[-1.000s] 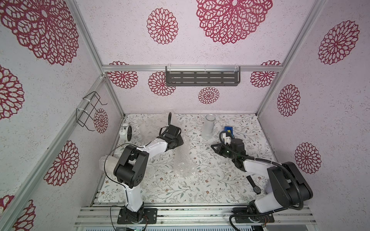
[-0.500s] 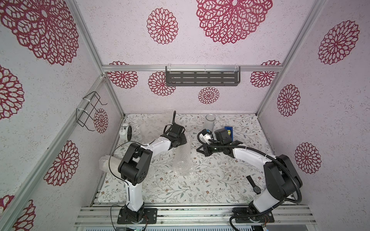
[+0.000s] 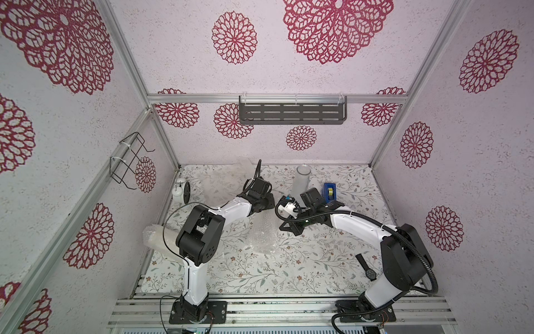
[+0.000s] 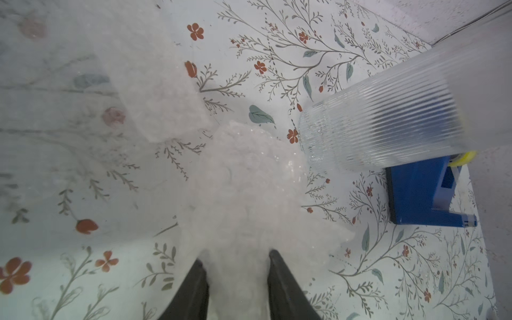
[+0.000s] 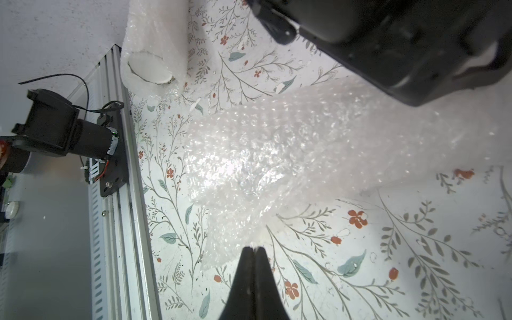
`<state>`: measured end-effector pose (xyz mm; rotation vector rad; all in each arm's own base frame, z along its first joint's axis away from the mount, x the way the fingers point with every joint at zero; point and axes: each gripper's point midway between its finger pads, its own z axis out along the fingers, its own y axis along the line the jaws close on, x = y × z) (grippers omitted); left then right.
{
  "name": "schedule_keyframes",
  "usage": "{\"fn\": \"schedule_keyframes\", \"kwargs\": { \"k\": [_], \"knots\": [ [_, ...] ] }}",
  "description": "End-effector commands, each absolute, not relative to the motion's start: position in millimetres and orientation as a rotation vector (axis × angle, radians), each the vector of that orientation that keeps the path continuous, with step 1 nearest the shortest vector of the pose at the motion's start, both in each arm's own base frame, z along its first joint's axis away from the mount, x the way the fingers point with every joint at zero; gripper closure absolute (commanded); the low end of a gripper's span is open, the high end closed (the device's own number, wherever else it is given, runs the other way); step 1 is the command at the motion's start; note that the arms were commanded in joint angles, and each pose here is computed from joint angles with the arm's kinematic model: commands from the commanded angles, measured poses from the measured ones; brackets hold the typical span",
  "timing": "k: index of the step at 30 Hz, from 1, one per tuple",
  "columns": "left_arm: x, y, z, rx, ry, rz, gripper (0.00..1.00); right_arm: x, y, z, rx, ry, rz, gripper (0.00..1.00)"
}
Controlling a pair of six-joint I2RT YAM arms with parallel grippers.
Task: Wrap vases in bubble wrap
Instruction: Stick the tape on the bubble wrap.
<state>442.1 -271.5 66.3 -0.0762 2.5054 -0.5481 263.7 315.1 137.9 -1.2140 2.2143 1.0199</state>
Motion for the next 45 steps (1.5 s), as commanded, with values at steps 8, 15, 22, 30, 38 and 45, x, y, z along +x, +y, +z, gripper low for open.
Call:
{"fn": "schedule_keyframes", "kwargs": {
  "k": [8, 15, 22, 30, 38, 45],
  "knots": [
    [369.3, -282.0, -8.7, 0.049, 2.825, -0.509, 0.64, 268.2, 336.2, 171.5, -1.226, 2.045, 1.12, 1.0],
    [369.5, -283.7, -10.0, 0.055, 2.825, -0.516, 0.64, 254.3, 349.2, 192.4, -1.273, 1.961, 1.204, 1.0],
    [369.7, -283.8, -7.5, 0.054, 2.823, -0.52, 0.64, 257.5, 362.9, 183.6, -1.292, 1.964, 1.231, 1.0],
    [368.7, -282.1, -8.4, 0.05, 2.822, -0.515, 0.64, 270.5, 361.3, 155.5, -1.265, 2.048, 1.167, 1.0],
    [368.8, -281.6, -6.6, 0.052, 2.82, -0.512, 0.64, 283.7, 332.0, 128.7, -1.159, 2.172, 1.1, 1.0],
    [369.6, -281.9, -6.2, 0.049, 2.818, -0.512, 0.64, 287.2, 328.6, 117.8, -1.145, 2.212, 1.07, 1.0]
  ]
}}
